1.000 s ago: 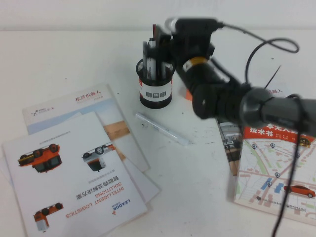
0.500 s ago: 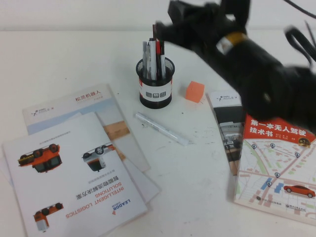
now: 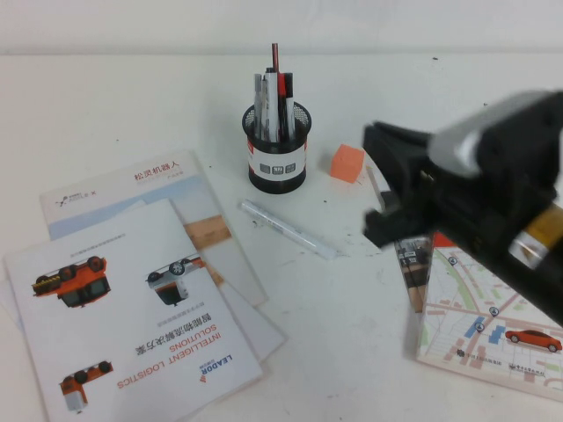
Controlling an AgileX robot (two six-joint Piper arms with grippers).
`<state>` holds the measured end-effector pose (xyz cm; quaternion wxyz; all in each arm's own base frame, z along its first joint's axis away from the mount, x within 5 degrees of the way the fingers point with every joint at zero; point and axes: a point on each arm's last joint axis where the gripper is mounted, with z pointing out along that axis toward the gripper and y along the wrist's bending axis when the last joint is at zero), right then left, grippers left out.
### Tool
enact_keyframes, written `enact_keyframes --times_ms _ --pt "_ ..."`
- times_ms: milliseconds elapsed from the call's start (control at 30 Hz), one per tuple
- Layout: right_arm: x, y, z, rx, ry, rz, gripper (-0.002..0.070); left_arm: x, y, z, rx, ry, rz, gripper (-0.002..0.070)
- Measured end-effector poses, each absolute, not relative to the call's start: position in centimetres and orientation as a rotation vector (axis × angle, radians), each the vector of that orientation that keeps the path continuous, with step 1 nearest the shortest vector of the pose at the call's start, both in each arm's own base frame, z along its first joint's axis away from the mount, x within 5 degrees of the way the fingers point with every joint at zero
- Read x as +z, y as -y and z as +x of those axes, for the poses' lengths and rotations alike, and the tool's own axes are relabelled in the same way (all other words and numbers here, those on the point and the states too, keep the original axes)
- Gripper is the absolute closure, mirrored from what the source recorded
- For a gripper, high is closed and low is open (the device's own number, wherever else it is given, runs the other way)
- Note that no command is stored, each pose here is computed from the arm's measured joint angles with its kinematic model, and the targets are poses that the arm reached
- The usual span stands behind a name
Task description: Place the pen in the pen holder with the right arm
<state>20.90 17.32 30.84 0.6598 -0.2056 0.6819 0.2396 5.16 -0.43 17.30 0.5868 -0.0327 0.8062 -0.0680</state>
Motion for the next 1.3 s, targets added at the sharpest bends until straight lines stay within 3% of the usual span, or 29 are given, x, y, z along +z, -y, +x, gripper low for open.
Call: enact_keyframes --times_ms 367,733,1300 --pt "30.1 -14.7 17.7 0.539 -1.542 -0.488 0.0695 17.3 0.4 5.2 -0.159 -1.879 -0.076 0.0678" --pt "28.4 -14.3 16.9 0.55 -1.782 -0.53 0.0695 17.3 0.4 5.2 -0.159 -1.879 -0.076 0.0677" --pt "28.4 -10.7 17.2 0.342 -1.65 -0.486 0.0695 17.3 0.4 5.2 -0.159 -1.879 -0.076 0.0677"
